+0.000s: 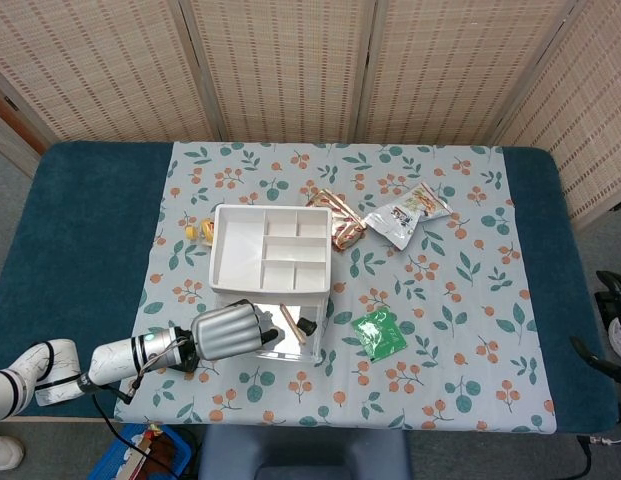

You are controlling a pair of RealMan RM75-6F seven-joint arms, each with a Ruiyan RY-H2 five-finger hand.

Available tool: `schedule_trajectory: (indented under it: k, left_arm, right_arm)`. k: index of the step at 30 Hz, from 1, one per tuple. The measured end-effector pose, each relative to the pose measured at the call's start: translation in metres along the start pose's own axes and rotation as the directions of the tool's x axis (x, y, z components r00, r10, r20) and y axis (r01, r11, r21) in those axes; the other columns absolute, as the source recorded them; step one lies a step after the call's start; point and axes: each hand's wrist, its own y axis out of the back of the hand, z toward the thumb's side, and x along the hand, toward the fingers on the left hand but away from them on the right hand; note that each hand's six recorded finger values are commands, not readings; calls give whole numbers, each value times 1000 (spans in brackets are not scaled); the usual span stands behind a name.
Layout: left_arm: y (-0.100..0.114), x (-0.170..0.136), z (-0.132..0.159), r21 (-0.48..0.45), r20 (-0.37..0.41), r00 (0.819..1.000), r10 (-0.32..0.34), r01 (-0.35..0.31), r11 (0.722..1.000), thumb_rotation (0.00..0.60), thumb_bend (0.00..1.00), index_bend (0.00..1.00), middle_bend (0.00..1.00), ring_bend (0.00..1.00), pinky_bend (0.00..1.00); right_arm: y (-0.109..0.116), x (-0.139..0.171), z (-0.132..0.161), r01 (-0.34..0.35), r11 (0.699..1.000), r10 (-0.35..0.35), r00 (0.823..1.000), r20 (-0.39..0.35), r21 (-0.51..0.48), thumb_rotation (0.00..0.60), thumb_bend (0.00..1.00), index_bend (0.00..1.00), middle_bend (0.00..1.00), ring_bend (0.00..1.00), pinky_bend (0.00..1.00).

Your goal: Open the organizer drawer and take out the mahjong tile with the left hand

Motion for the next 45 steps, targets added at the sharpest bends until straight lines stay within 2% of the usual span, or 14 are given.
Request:
schedule_trajectory:
  k: [13, 35, 45]
  left_arm:
    - [-2, 6, 2, 5, 8, 1000, 6, -6, 1000, 600, 201, 424, 896, 933, 1000]
    - [0, 13, 5, -16, 19, 999, 43, -43, 999, 600, 201, 567, 896, 933, 1000]
    - [6, 4, -9, -39, -44, 996, 78, -79, 996, 600, 200, 586, 896, 932, 1000]
  right_arm:
    - [0, 0, -2, 2, 1000, -2, 1000, 4, -4, 600, 191, 96, 155, 88, 153]
    - [-1, 2, -5, 7, 1000, -7, 1000, 16, -9, 600, 191, 96, 155, 88, 153]
    - [0, 1, -4, 11, 1000, -11, 1000, 8, -14, 600, 191, 95, 155, 88, 153]
